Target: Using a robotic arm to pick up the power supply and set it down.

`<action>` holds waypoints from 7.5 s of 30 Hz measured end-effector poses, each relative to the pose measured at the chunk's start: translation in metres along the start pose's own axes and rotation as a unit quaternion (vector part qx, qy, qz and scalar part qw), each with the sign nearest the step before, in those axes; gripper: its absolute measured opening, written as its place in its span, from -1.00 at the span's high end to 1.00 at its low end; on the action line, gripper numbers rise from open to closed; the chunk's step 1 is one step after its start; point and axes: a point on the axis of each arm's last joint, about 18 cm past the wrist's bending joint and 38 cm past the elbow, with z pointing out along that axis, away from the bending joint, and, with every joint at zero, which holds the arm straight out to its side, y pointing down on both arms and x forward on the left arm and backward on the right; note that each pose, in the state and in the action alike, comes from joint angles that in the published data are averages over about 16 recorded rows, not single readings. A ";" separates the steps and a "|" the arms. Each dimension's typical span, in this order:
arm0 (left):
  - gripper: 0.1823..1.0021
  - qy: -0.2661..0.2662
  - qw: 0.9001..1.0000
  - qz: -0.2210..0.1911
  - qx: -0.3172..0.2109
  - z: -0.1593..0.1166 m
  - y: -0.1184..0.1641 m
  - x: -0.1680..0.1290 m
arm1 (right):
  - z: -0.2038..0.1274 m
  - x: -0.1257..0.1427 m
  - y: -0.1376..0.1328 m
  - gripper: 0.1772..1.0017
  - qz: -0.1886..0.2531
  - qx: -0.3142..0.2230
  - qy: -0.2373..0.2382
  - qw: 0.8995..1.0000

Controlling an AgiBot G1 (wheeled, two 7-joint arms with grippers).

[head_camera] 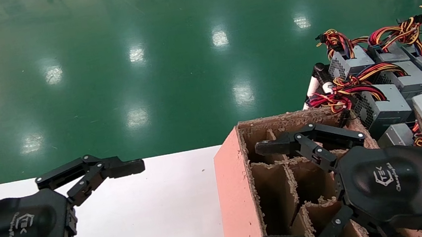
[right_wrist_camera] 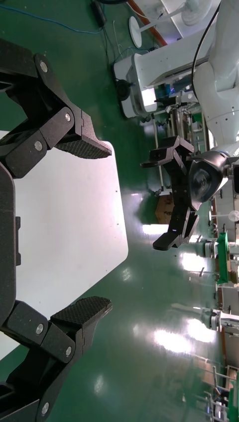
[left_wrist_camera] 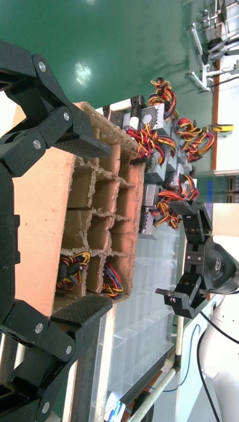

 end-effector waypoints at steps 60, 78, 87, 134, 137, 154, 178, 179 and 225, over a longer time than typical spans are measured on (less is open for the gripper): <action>0.55 0.000 1.000 0.000 0.000 0.000 0.000 0.000 | -0.042 -0.051 0.086 -0.97 0.145 -0.191 -0.012 0.971; 0.97 0.000 1.000 0.000 0.000 0.000 0.000 0.000 | -0.045 -0.043 0.095 -0.51 0.104 -0.234 -0.006 0.967; 0.98 0.000 1.000 0.000 0.000 0.000 0.000 0.000 | -0.046 -0.041 0.097 0.03 0.088 -0.245 -0.009 0.965; 0.98 0.000 1.000 0.000 0.000 0.000 0.000 0.000 | -0.069 -0.013 -0.076 0.95 -0.114 -0.115 0.031 0.986; 0.98 0.000 1.000 0.000 0.000 0.000 0.000 0.000 | -0.072 -0.008 -0.101 0.95 -0.159 -0.111 0.044 0.980; 0.98 0.000 1.000 0.000 0.000 0.000 0.000 0.000 | -0.096 0.038 -0.229 0.95 -0.364 -0.155 0.167 0.903; 0.98 0.000 1.000 0.000 0.000 0.000 0.000 0.000 | -0.267 0.027 -0.291 0.97 -0.378 -0.297 0.426 0.766; 0.98 0.000 1.000 0.000 0.000 0.000 0.000 0.000 | -0.275 0.025 -0.292 0.97 -0.376 -0.302 0.437 0.760; 0.98 0.000 1.000 0.000 0.000 0.000 0.000 0.000 | -0.374 0.097 -0.151 0.97 -0.220 -0.438 0.485 0.724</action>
